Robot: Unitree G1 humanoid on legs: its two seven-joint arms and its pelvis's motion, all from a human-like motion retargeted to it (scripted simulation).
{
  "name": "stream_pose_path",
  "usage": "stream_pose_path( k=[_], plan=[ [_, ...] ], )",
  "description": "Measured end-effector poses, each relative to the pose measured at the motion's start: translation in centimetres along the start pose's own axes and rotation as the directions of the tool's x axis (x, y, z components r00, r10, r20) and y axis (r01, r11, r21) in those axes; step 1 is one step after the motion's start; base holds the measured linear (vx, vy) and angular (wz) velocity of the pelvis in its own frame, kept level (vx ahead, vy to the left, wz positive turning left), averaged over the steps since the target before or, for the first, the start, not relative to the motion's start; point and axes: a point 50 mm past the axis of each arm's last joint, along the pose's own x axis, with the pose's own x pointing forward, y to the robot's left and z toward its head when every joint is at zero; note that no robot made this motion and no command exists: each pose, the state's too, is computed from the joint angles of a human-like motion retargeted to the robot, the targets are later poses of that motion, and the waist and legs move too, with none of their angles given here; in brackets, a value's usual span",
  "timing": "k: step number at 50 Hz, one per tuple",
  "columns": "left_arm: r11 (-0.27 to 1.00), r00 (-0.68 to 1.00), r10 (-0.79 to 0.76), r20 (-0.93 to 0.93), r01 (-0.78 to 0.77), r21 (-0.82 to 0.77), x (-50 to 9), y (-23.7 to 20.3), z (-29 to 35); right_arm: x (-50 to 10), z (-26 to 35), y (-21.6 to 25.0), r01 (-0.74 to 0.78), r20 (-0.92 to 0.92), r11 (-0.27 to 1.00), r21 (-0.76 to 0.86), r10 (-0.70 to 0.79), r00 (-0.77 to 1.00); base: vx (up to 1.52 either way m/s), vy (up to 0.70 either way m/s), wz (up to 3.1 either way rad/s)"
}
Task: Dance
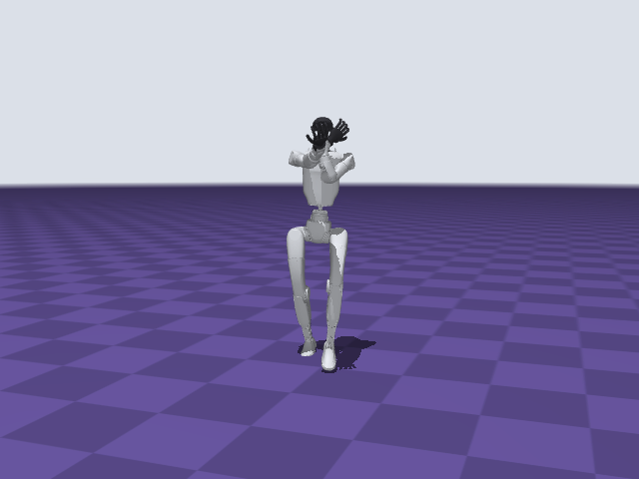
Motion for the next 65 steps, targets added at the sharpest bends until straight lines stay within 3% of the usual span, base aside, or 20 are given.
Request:
stream_pose_path(
  k=[46,65],
  plan=[
    [0.999,1.0,0.025,-0.012,-0.025,0.024,0.3,0.7,0.1,-0.9,-2.1,0.3,-0.072,-0.082,0.997,-0.005,0.071,0.994,-0.03,-0.01,0.02],
    [0.999,0.999,0.042,-0.016,-0.041,0.034,0.4,0.8,0.0,-1.6,-4.1,2.7,-0.206,-0.175,0.978,-0.03,0.198,0.964,0.0,0.0,0.0]
  ],
)
